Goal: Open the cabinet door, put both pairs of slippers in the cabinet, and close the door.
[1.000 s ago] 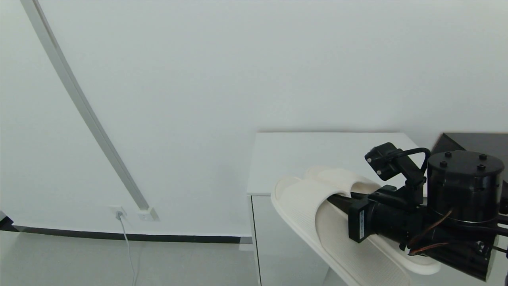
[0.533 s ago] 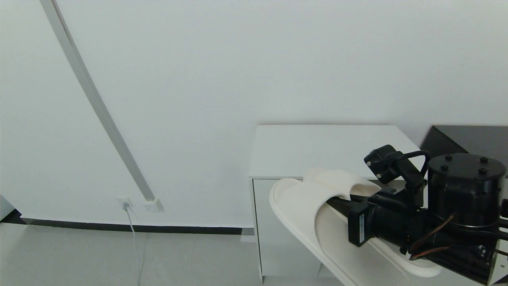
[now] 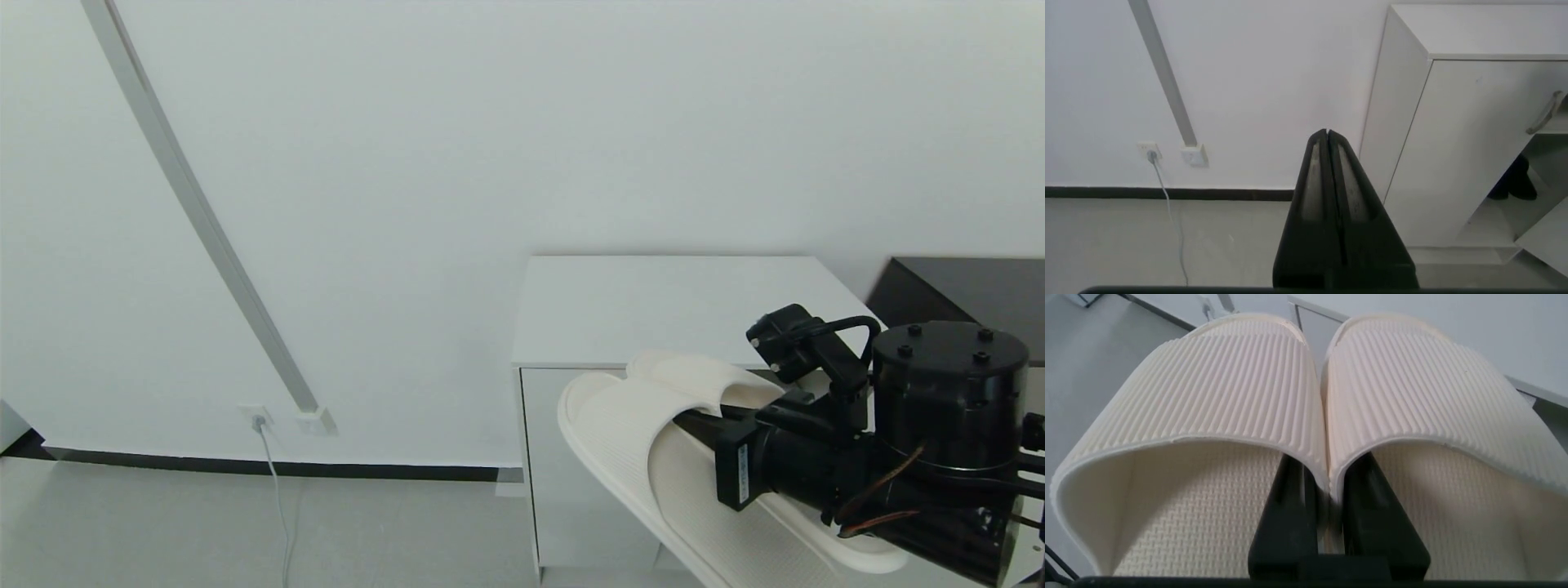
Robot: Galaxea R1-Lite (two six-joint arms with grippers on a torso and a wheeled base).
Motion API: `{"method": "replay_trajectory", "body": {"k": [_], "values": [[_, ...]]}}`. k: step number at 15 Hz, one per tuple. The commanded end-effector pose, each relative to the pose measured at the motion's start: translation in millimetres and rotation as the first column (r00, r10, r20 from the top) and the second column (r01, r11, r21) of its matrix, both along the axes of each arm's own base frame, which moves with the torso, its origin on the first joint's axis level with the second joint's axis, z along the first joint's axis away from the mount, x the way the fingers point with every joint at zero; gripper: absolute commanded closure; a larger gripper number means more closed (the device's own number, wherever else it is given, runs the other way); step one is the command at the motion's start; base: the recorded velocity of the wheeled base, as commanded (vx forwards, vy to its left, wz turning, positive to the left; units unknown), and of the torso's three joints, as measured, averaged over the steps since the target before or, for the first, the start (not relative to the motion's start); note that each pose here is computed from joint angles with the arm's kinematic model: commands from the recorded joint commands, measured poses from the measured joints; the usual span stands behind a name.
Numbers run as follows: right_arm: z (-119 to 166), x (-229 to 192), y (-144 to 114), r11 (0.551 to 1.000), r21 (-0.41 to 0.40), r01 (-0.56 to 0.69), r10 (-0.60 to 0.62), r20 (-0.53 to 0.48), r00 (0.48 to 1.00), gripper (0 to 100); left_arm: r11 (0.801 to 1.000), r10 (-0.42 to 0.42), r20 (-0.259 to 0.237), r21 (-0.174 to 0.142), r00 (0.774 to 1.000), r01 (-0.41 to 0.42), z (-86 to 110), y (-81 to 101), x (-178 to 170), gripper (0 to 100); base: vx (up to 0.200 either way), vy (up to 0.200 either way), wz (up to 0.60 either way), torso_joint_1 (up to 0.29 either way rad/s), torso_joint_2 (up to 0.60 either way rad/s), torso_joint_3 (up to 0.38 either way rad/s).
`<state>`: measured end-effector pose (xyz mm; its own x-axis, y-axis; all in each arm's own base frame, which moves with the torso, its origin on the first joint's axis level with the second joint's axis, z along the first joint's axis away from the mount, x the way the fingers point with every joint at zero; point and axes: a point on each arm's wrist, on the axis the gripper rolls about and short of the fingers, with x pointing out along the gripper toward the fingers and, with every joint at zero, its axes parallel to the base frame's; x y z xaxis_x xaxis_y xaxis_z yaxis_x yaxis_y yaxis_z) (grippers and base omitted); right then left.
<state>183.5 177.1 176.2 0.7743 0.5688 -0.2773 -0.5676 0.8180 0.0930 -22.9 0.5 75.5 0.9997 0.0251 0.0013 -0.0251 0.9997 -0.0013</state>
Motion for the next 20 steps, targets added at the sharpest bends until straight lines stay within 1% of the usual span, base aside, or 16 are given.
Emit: {"method": "replay_trajectory", "body": {"k": [1,3,20], "values": [[-2.4,0.9,1.1,1.000,-0.006,0.000,0.000,-0.007,1.000,100,1.000,0.001,-0.001,0.000,1.000,-0.001,0.0,0.0,0.1,100,0.000,0.000,0.00,0.000,0.00,0.000],[-2.0,0.7,0.9,1.000,-0.005,0.000,0.000,-0.005,1.000,100,1.000,0.001,-0.001,0.000,1.000,-0.001,0.0,0.0,0.1,100,0.000,0.000,0.00,0.000,0.00,0.000],[-5.9,-0.1,-1.0,1.000,-0.015,0.003,-0.003,-0.015,1.000,100,1.000,0.001,-0.001,0.001,1.000,-0.001,0.0,0.0,0.1,100,0.000,-0.200,0.00,0.001,0.00,0.005]]}}
